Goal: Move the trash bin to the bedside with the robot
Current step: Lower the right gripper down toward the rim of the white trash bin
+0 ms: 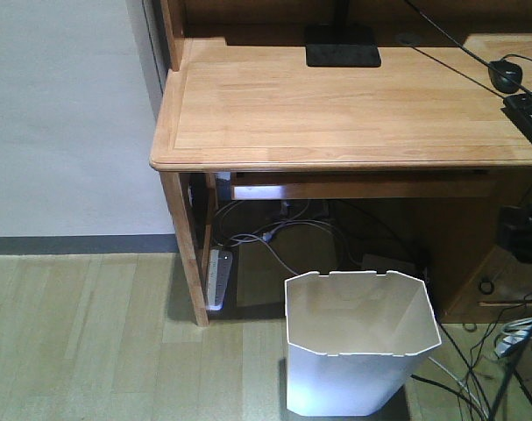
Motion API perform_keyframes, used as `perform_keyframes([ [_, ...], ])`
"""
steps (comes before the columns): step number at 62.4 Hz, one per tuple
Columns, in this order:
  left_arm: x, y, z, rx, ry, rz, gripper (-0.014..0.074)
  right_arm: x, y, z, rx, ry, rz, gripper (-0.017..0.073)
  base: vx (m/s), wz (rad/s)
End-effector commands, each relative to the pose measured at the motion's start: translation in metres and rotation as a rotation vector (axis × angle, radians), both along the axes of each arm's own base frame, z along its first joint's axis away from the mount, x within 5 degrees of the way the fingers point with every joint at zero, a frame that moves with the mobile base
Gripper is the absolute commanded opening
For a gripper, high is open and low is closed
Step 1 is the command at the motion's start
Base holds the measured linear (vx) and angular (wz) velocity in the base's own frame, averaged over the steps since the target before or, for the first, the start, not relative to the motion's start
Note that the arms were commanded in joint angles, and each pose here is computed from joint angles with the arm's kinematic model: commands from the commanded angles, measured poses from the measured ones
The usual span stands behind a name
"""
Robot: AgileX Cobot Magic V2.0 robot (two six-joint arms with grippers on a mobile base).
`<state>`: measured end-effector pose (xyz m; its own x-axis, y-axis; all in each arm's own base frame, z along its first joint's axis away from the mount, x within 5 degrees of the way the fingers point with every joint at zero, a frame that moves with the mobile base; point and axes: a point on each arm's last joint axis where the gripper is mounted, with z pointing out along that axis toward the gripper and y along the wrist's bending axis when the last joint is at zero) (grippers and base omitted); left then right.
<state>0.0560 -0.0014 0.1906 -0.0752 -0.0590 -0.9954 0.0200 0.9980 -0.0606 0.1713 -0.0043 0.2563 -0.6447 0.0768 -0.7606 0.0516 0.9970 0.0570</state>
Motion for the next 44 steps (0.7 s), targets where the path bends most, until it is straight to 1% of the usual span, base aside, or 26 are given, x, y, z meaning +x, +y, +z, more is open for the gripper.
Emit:
perform_keyframes([
  [1, 0.001, 0.000, -0.002, -0.014, -0.060, -0.004, -0.0006, 0.023, -0.002, 0.008, -0.012, -0.024, 0.000, 0.0517, 0.00, 0.00],
  [9, 0.001, 0.000, -0.002, -0.014, -0.060, -0.004, -0.0006, 0.045, -0.003, -0.006, -0.036, 0.055, 0.025, 0.0517, 0.00, 0.00],
  [16, 0.001, 0.000, -0.002, -0.014, -0.060, -0.004, -0.0006, 0.064, -0.004, -0.026, -0.058, 0.131, 0.048, 0.0517, 0.00, 0.00],
  [21, 0.001, 0.000, -0.002, -0.014, -0.060, -0.004, -0.0006, 0.076, -0.005, -0.040, -0.060, 0.174, 0.052, 0.0517, 0.00, 0.00],
  [28, 0.001, 0.000, -0.002, -0.014, -0.060, -0.004, -0.0006, 0.096, -0.006, -0.066, -0.059, 0.255, 0.058, 0.0517, 0.00, 0.00],
  [39, 0.001, 0.000, -0.002, -0.014, -0.060, -0.004, -0.0006, 0.123, -0.008, -0.110, -0.077, 0.404, 0.101, 0.0517, 0.00, 0.00],
  [44, 0.001, 0.000, -0.002, -0.014, -0.060, -0.004, -0.0006, 0.135, -0.008, -0.126, -0.076, 0.439, 0.104, 0.0517, 0.00, 0.00],
])
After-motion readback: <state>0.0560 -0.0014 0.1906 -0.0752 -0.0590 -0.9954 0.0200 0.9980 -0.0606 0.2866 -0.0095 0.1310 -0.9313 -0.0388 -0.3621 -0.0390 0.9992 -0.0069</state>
